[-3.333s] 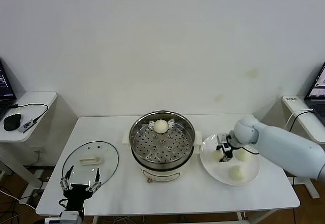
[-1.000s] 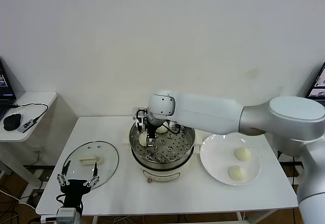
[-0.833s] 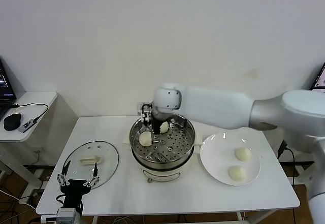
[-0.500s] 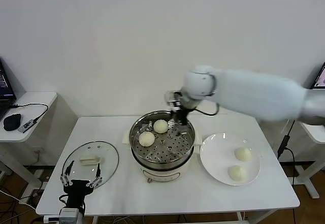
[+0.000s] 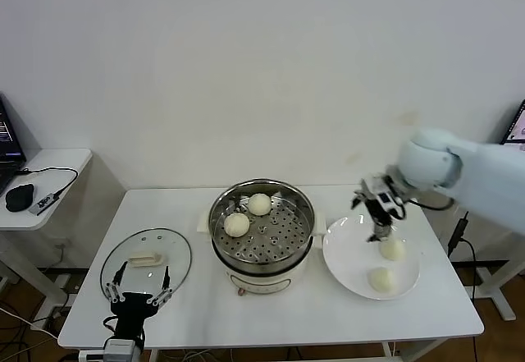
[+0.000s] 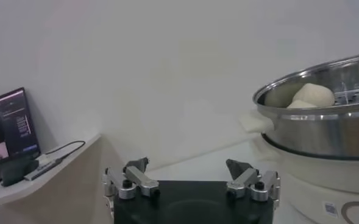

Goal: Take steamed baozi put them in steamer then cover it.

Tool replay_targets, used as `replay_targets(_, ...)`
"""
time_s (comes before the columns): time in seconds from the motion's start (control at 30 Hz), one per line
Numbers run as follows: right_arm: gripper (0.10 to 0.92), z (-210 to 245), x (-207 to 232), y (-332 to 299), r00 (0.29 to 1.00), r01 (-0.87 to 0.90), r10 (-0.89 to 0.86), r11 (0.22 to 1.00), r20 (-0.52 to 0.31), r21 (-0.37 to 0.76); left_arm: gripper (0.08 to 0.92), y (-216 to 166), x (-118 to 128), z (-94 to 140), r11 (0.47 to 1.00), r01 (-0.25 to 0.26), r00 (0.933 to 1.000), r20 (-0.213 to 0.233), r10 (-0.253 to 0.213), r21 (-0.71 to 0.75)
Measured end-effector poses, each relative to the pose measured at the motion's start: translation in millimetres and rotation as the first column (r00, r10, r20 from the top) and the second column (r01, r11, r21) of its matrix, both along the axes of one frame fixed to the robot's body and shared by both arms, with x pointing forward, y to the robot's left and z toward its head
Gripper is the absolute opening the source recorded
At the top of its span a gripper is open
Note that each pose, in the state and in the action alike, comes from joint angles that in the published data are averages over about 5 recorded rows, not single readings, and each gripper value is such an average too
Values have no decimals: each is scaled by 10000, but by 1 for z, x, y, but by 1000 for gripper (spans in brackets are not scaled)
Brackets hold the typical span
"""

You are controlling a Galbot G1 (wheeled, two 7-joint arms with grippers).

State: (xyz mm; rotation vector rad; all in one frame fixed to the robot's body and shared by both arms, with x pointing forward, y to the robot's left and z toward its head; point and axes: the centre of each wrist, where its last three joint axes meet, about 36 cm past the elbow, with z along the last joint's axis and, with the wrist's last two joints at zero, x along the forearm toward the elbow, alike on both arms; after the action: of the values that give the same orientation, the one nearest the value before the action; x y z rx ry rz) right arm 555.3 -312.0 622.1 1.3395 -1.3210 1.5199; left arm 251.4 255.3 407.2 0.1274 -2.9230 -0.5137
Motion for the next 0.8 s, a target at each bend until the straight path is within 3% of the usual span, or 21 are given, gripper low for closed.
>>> replay_targets(0.8,812,-127,-12,-53,9909,982,-1028,9936,-867,-558,823,10,-3,-14,9995,-292,9987,-425,298,157)
